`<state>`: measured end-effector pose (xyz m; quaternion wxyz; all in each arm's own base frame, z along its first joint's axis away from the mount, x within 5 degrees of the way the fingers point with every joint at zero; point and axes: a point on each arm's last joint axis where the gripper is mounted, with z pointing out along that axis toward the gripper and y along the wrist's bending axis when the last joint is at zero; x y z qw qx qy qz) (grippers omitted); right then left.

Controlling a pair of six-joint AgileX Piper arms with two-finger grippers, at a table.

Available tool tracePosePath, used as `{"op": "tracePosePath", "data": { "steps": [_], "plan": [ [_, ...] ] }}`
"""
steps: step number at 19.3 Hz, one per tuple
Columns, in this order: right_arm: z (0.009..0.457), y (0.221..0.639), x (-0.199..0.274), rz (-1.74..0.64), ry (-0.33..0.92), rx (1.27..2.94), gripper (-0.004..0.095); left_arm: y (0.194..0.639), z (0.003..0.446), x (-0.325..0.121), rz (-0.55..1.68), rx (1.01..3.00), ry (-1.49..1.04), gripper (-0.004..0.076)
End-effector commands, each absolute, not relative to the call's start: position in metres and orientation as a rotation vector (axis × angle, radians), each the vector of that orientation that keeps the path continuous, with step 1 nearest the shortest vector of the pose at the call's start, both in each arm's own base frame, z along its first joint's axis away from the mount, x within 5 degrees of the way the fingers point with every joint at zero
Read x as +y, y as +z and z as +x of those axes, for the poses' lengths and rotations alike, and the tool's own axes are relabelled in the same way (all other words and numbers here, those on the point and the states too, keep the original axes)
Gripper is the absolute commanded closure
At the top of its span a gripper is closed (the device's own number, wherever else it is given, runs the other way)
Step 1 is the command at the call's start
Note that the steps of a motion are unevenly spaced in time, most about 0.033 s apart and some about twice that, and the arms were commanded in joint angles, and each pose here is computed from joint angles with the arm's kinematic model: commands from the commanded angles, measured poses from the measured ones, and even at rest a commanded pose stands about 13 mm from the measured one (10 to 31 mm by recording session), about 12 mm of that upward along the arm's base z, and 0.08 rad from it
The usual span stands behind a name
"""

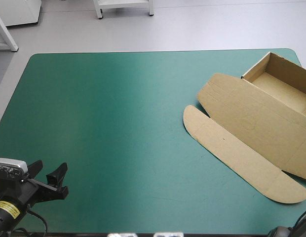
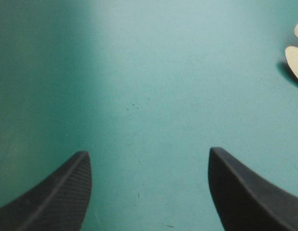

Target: Fold the box

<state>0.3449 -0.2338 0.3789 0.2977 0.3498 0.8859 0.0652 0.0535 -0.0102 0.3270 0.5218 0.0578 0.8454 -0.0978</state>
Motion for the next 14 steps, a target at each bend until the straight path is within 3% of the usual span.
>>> {"op": "tracePosePath", "data": {
  "steps": [1, 5, 10, 14],
  "plan": [
    [0.315, 0.452, -0.199, 0.768, 0.25, 2.16, 0.026, 0.339, 0.057, -0.013, 0.153, 1.95, -0.258, 0.023],
    [0.302, 0.495, -0.142, 0.525, 0.466, 2.065, 0.026, 0.341, 0.058, -0.013, 0.155, 1.925, -0.265, 0.023],
    [0.29, 0.525, -0.051, 0.155, 0.488, 2.073, 0.042, 0.342, 0.058, -0.014, 0.184, 1.919, -0.247, 0.023],
    [0.267, 0.54, 0.018, -0.112, 0.507, 2.069, 0.0423, 0.342, 0.058, -0.014, 0.186, 1.917, -0.246, 0.023]
  ]
}}
